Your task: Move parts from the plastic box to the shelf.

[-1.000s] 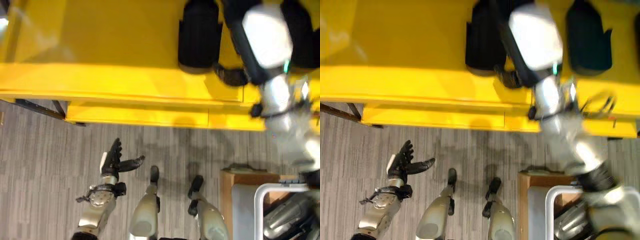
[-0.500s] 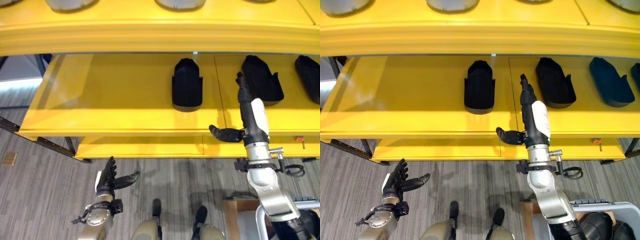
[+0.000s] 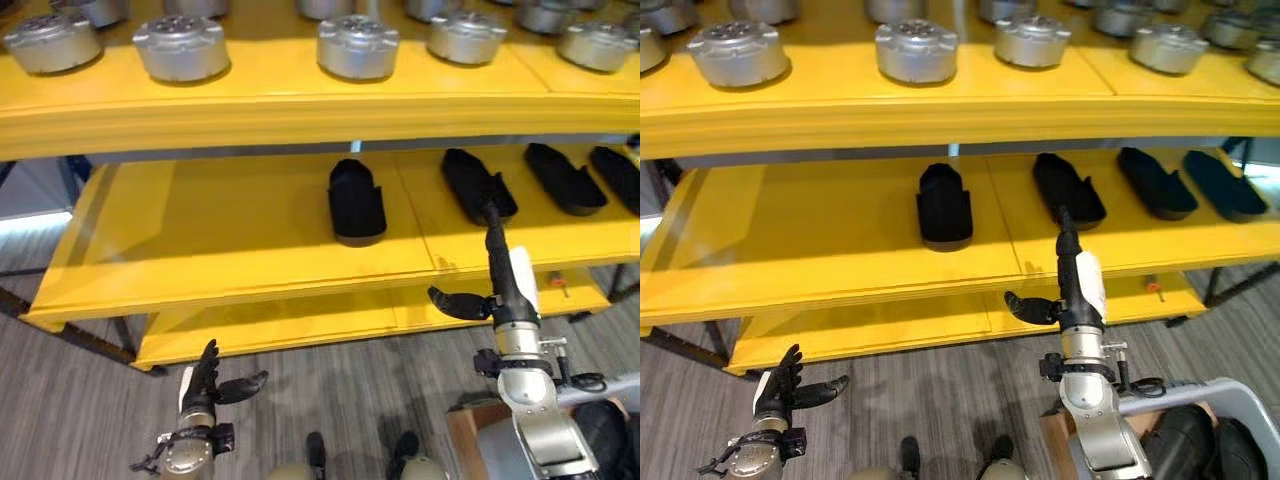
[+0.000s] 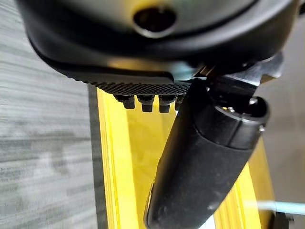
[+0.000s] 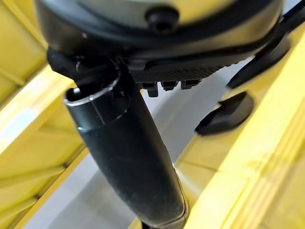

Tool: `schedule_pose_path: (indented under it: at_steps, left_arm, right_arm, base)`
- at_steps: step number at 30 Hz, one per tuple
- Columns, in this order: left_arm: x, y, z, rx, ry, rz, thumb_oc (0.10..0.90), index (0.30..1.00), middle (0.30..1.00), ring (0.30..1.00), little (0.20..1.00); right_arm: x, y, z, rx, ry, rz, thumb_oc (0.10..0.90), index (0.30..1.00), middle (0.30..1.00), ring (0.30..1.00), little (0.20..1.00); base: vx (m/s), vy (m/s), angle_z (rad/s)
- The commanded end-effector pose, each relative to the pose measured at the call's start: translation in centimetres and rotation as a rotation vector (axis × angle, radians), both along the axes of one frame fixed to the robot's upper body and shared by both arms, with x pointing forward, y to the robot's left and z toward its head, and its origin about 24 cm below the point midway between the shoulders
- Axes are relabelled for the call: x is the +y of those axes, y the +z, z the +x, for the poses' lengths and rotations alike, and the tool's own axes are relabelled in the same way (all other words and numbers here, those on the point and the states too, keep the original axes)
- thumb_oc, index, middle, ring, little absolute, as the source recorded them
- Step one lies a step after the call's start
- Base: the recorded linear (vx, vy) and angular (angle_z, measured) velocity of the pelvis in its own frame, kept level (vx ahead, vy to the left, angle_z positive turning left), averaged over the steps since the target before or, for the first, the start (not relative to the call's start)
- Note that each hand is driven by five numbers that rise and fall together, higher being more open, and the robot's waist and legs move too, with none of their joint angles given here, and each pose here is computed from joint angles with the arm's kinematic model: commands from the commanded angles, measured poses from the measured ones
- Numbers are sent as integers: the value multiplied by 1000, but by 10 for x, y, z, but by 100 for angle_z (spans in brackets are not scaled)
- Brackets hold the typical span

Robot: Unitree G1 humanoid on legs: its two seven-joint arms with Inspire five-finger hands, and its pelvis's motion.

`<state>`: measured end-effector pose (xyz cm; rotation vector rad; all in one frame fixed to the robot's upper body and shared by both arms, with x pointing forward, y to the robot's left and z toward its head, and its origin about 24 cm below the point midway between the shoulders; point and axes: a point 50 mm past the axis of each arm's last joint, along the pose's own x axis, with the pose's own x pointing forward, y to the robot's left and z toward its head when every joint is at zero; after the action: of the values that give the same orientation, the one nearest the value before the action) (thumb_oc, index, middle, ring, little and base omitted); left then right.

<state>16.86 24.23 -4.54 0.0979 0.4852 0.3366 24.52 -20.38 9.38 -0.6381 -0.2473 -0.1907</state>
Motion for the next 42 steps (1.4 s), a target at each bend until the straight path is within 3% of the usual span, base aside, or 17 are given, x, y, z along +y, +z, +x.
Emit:
schedule_pose_path:
  at_steps: [1, 12, 28, 42]
  left_arm:
    - [17, 42, 16, -213, 13, 82, 900, 1000, 1000, 1000, 1000]
    - [22, 42, 9, -224, 61, 63, 900, 1000, 1000, 1000, 1000]
    - [9, 37, 17, -224, 25, 44, 900, 1000, 1000, 1000, 1000]
    - [-5, 31, 20, -226, -11, 0, 900, 1000, 1000, 1000, 1000]
  right_arm:
    - [17, 61, 11, -312, 92, 10, 900, 1000, 1000, 1000, 1000]
    - [11, 63, 6, -322, 72, -33, 900, 1000, 1000, 1000, 1000]
    - [-9, 59, -7, -327, 10, -52, 900, 1000, 1000, 1000, 1000]
    - [-12, 46, -2, -252, 37, -67, 900, 1000, 1000, 1000, 1000]
  base:
    - [-93, -94, -73]
    - [-2, -188, -77]
    - [46, -251, -47]
    - [65, 56, -85]
